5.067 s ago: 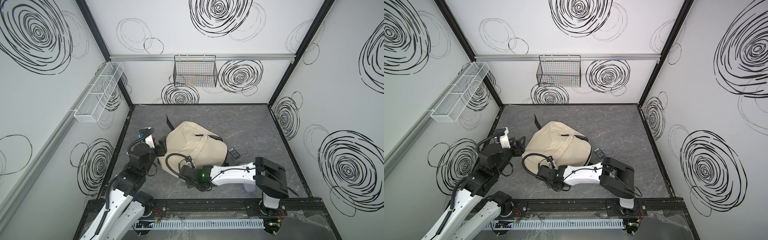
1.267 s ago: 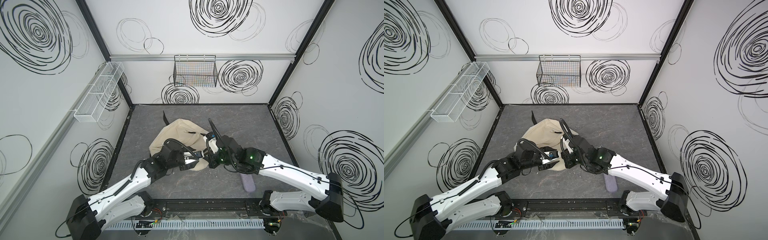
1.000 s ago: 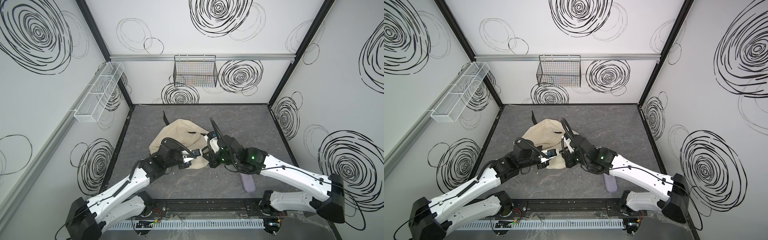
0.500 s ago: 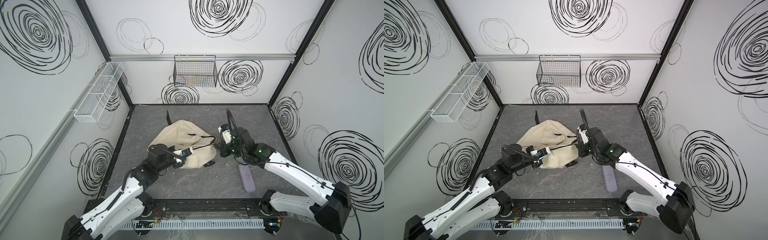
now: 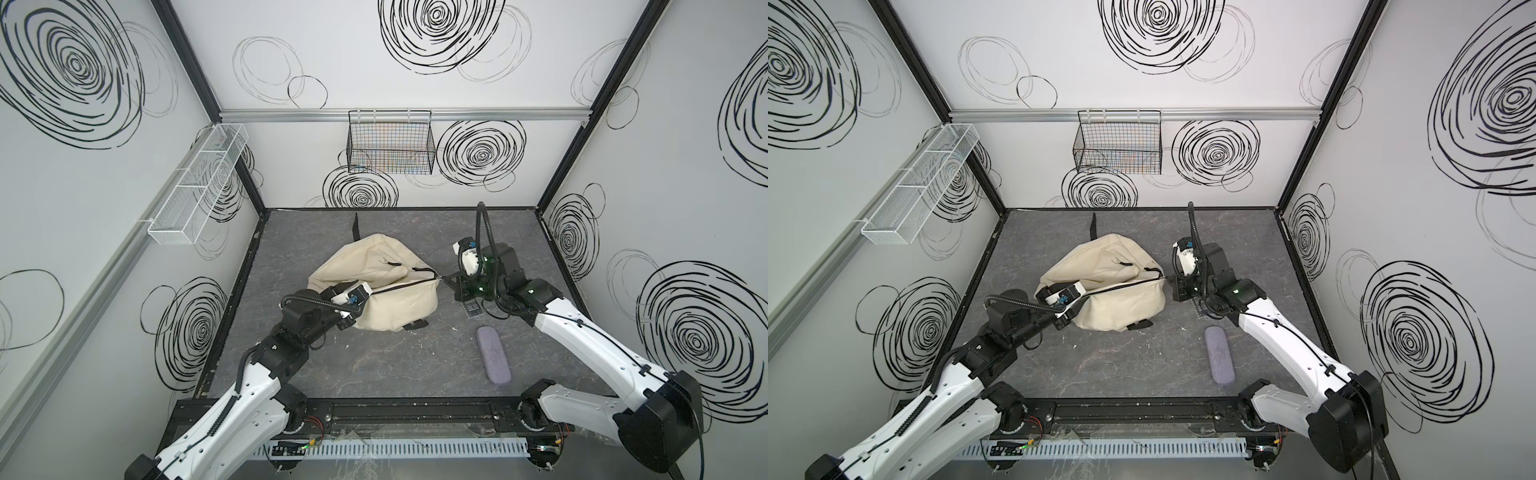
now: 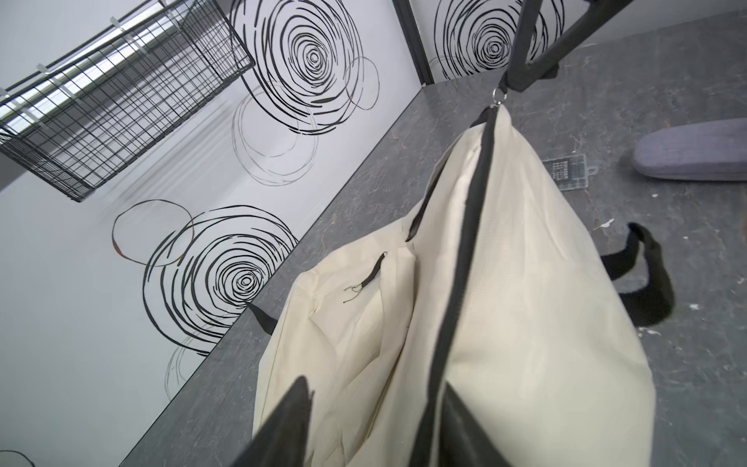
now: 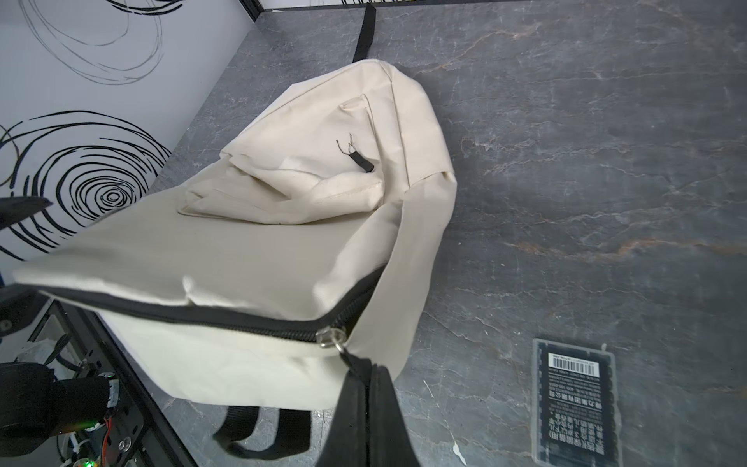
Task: Pack books, pencil case, and school supplies into a backpack
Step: Zip the student bag at the center of the table.
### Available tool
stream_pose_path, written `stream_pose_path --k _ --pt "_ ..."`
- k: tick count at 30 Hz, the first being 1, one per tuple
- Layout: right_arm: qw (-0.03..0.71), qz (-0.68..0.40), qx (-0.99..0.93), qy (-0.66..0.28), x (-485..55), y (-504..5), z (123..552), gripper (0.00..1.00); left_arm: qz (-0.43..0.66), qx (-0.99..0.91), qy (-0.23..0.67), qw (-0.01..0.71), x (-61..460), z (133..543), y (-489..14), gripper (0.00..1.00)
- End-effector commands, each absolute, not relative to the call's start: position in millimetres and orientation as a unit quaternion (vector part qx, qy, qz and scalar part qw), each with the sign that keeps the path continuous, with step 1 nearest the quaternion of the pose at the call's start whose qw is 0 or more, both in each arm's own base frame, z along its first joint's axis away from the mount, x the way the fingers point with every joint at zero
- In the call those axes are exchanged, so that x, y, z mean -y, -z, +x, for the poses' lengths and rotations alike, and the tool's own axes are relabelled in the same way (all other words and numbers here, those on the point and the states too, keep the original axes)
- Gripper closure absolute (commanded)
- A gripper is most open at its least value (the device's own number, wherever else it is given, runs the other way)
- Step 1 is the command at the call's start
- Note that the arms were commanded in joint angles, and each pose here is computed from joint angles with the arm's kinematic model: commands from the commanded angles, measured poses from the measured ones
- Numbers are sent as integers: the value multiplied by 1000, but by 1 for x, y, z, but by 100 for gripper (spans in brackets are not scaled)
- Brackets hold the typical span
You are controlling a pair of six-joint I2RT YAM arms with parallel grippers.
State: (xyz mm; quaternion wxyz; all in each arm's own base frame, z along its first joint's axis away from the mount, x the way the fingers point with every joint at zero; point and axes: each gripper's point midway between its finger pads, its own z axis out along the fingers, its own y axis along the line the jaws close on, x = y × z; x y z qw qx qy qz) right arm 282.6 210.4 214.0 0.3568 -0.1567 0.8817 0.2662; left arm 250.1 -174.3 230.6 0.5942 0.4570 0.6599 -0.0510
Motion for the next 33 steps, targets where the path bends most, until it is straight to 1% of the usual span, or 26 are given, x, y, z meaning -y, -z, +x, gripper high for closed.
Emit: stream_pose_path --k 1,4,9,13,17,18,20,22,23,24,25,26,27,28,30,31,33 --pt "398 -183 -835 -333 -241 -265 263 100 510 -610 81 601 205 229 -260 0" --pt "371 -202 -822 -383 -270 -264 238 100 539 -599 127 579 235 209 -261 0" --pt "346 -223 -818 -402 -295 -261 213 100 550 -614 181 537 276 195 -251 3" --pt "348 -224 -813 -410 -299 -268 204 100 555 -628 176 517 290 195 -230 12" --pt "349 -226 -810 -414 -298 -272 199 100 536 -648 147 521 280 207 -224 20" --pt "348 -226 -810 -413 -298 -272 197 100 529 -652 141 524 276 210 -225 24" --pt "348 -227 -810 -413 -297 -272 196 100 518 -660 141 526 270 214 -228 39" --pt "346 -228 -811 -413 -297 -270 195 100 510 -669 139 523 264 218 -227 58" --pt "346 -229 -810 -414 -297 -271 194 100 508 -671 139 522 263 218 -226 65" --pt "347 -230 -809 -415 -298 -272 193 100 510 -675 137 515 261 218 -222 68" --pt "350 -230 -808 -415 -298 -274 193 100 515 -677 137 507 261 217 -218 67" --pt "353 -229 -806 -416 -298 -277 193 100 520 -678 138 500 261 215 -215 64" --pt "355 -229 -805 -416 -298 -279 194 100 525 -681 139 490 261 213 -210 56" --pt "357 -229 -804 -417 -298 -282 194 100 529 -684 140 483 261 212 -207 52" --pt "361 -229 -802 -417 -298 -285 194 100 536 -686 144 471 262 209 -202 52" --pt "362 -230 -801 -418 -298 -286 193 100 537 -687 146 467 262 208 -201 53" --pt "363 -230 -801 -417 -298 -287 194 100 537 -688 148 465 263 208 -198 60"
